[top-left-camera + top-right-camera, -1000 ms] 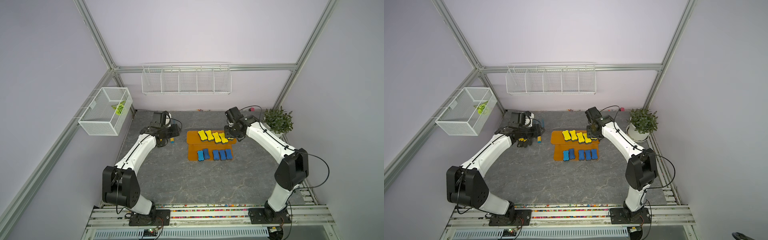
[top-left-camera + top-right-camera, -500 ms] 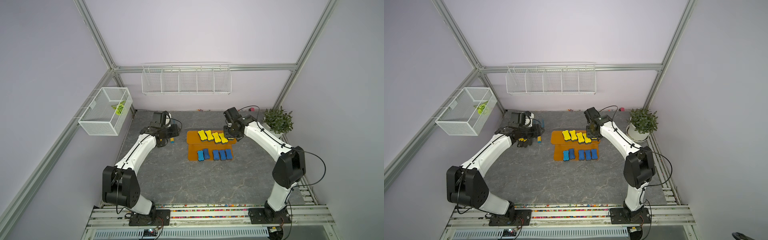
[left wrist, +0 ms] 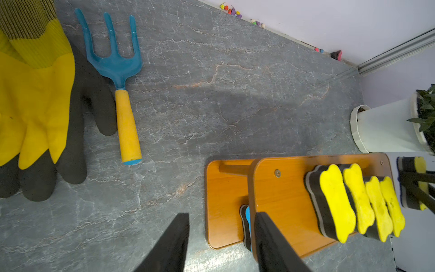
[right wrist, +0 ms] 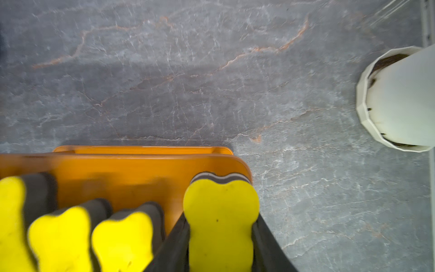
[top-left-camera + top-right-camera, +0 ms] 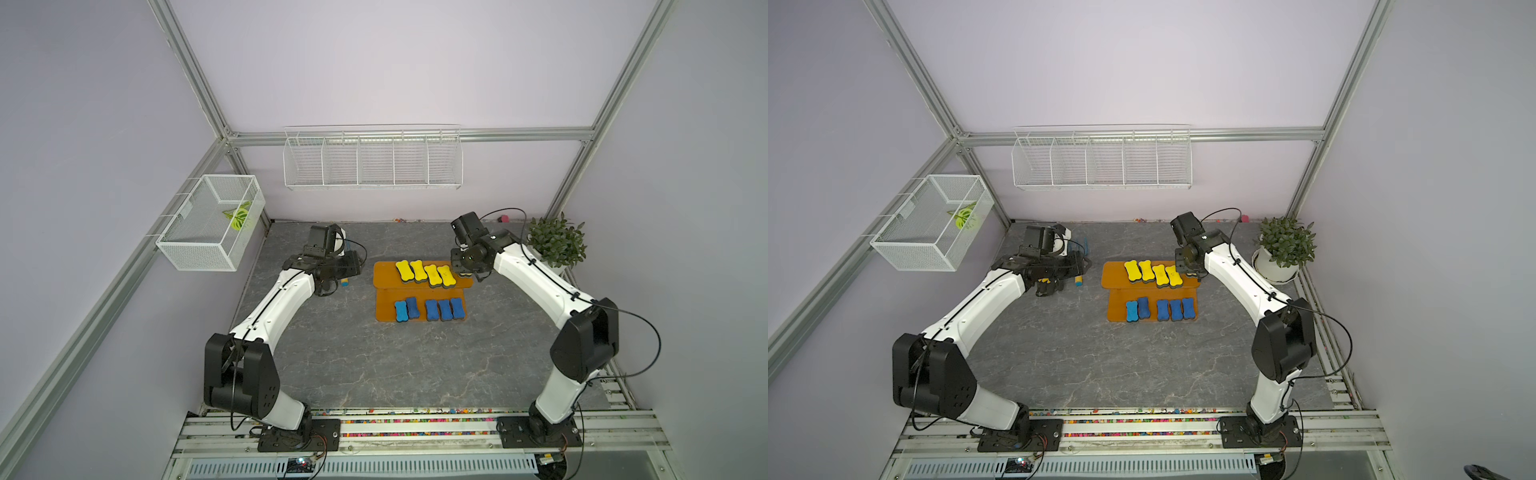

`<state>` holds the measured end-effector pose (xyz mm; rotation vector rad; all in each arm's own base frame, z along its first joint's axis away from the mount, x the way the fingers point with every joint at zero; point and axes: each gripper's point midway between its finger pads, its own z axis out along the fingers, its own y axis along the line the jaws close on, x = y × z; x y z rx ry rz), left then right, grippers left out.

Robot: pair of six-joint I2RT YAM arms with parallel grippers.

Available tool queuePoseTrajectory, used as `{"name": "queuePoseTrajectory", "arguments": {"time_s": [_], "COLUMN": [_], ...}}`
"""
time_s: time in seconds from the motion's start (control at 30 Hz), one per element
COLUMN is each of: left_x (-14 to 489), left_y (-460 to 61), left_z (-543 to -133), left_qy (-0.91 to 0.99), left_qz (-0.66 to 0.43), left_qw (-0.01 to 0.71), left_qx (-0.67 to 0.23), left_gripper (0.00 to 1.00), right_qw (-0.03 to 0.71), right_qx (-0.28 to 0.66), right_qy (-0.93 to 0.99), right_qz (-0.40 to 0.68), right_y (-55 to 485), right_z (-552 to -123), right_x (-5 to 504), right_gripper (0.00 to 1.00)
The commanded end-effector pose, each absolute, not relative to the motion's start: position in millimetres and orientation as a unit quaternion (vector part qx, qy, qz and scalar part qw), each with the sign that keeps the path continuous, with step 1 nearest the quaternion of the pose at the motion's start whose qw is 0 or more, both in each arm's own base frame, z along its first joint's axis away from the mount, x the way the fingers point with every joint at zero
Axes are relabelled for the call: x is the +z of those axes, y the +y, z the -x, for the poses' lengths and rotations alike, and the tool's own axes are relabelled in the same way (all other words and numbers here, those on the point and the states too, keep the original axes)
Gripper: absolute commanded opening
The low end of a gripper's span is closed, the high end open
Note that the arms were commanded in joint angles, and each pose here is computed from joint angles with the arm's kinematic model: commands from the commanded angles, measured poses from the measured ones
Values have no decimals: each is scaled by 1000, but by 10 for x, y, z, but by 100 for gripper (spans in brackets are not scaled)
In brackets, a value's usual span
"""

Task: Remove the whiteboard erasers from the shelf
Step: Pick up the whiteboard eraser from the shelf, then place the whiteboard eraser at the center of the board.

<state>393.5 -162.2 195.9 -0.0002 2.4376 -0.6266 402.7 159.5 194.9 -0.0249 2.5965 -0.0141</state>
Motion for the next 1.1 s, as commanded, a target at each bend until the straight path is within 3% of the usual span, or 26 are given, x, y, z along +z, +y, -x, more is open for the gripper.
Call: {"name": "queuePoseTrajectory", "arguments": {"time_s": [0.0,0.23,0.57,1.07], "left_x": [2060,2160,2201,2259], "left_y": [-1679,-1686,-1647,-1567], "left_z": [-3825,-3770,-3688,-3685], "left_qy": [918,915,912,908], "left_qz": [-11,-23,-24,-8], "left_qw": [311,318,328,347], "left_qx": [-247,-247,-246,-233], "left_gripper": [50,50,50,50], "right_qw": [292,317,302,199], "right_qx": [-11,1,-2,-25], "right_qy": [956,948,953,979], "right_qz": [14,16,28,32], "right_y": [1501,1462,1491,1655], "right_z": [-3881,-3549,-2746,-1626], "right_x": [2170,2316,2089,854], "right_gripper": [35,33,32,30]}}
